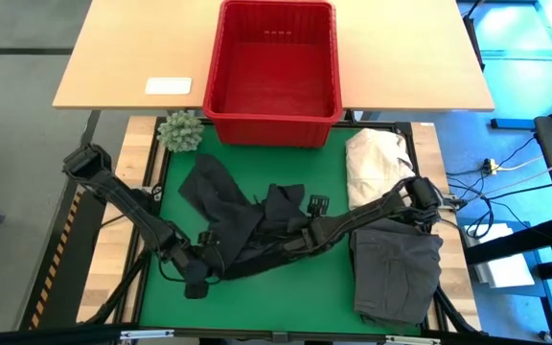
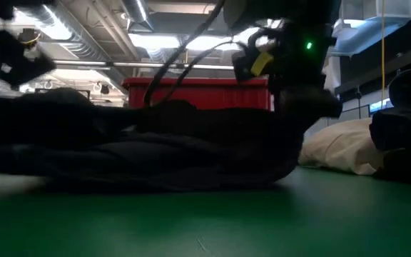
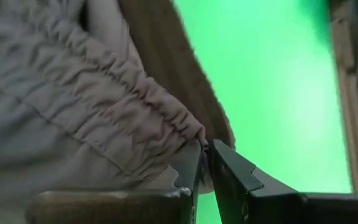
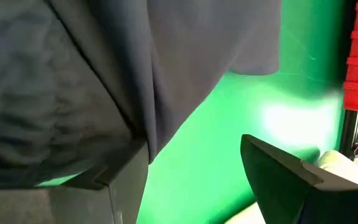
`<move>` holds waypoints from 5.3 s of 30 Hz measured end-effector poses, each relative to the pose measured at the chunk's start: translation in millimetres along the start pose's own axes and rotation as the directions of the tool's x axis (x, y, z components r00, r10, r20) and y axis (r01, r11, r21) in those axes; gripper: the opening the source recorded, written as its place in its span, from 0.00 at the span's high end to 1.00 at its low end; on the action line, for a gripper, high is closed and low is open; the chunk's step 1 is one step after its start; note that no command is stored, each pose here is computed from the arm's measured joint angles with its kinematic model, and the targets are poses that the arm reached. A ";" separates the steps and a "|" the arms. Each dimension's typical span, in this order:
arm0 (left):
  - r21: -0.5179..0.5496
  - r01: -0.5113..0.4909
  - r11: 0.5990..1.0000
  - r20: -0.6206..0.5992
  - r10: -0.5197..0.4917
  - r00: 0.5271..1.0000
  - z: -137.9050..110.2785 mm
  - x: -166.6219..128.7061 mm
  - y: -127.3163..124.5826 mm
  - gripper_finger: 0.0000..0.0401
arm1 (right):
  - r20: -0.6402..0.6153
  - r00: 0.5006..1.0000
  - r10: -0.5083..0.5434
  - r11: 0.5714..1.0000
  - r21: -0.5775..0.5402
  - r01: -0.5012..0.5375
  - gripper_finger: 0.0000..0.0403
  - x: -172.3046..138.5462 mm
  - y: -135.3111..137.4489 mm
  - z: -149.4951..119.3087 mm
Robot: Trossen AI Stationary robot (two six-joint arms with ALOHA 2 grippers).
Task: Fold laundry
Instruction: Fold the gray short
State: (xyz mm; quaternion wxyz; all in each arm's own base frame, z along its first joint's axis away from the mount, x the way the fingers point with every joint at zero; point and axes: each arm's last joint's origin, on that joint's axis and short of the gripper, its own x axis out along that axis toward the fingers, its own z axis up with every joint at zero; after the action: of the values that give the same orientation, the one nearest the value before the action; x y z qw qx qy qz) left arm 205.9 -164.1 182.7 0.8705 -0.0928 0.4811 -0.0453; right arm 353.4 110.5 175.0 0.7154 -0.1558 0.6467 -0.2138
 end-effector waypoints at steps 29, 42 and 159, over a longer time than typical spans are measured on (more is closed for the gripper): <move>0.282 -0.314 0.906 0.183 0.271 0.945 64.6 -11.9 55.2 0.50 | 0.379 0.896 0.231 0.973 -0.069 -0.222 0.37 -77.8 20.1 -6.3; 0.317 -0.144 0.938 0.061 0.131 0.989 89.6 -14.9 143.3 0.51 | 0.405 0.872 0.274 0.962 -0.119 -0.247 0.37 -80.6 34.4 -15.1; 0.190 -0.624 0.758 0.727 0.319 0.609 56.9 -278.8 42.4 0.97 | 0.854 0.520 -0.009 0.918 0.213 -0.334 0.99 -163.5 -208.2 -76.2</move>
State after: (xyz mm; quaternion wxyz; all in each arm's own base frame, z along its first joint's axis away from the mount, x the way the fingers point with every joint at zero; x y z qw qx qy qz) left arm 105.0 -69.0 434.8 0.9580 0.2238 0.1294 0.1238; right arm 244.3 18.5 410.6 0.9694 -0.0466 0.1846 -0.1549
